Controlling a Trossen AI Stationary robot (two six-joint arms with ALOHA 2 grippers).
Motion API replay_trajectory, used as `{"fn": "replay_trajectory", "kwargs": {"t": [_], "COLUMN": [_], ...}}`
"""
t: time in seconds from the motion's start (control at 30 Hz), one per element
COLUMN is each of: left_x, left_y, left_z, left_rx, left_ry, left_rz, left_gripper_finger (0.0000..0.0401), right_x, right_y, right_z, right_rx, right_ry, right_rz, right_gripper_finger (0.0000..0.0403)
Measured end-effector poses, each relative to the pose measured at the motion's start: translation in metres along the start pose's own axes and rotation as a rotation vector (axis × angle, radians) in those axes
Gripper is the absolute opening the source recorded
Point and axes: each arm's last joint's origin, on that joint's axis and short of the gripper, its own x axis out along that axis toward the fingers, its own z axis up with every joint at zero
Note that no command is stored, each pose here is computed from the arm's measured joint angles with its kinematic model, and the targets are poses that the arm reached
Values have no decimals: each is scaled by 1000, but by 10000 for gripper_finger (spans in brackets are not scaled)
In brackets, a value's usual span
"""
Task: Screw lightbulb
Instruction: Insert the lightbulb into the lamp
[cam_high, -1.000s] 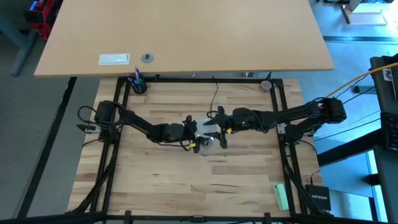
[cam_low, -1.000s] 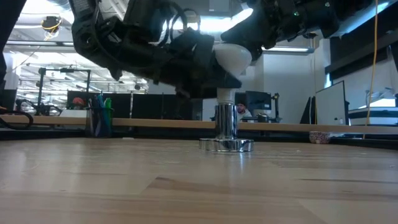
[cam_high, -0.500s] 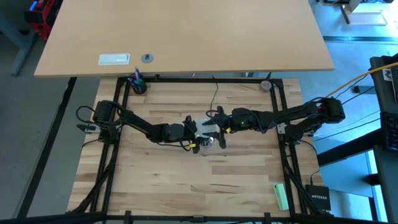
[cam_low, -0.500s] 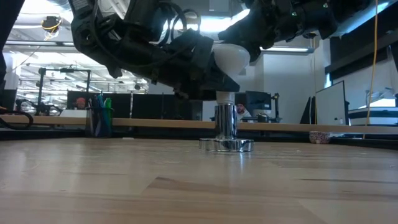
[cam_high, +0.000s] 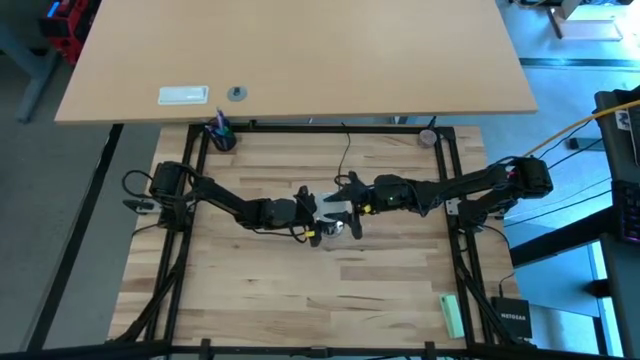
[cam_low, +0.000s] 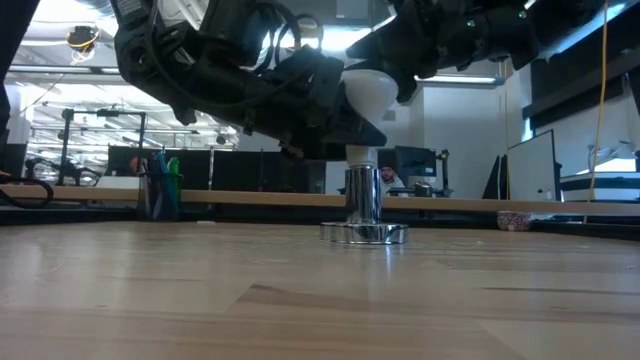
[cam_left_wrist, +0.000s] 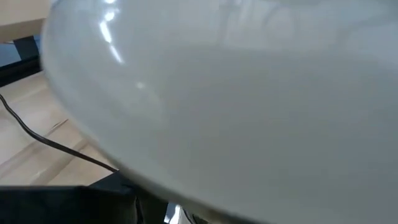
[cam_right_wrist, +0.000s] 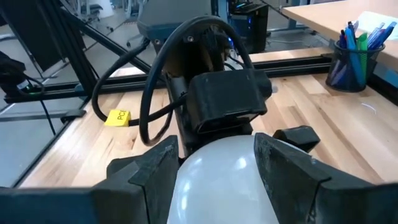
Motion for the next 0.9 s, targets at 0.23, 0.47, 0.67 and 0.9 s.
{"fn": "replay_trajectory", "kwargs": {"t": [0.23,0.47,0.67,0.9], "left_x": [2,3,4,4], "left_y": [-1,-4,-2,-1], "left_z": [4,5,2,2], "left_rx": [-22,-6,25,30], "left_ry": [-16,-8,25,28], "left_rz": [8,5,23,26], "left_gripper_finger": [248,216,146,139], "right_x": [-9,-9,-9,-13], "right_y": [2,1,1,2], "right_z": [6,6,6,10], "right_rx": [8,1,-3,-3], "right_ry": [-17,-18,-20,-35], "right_rz": [5,-2,-10,-10], "right_gripper_finger": [214,214,214,214]}}
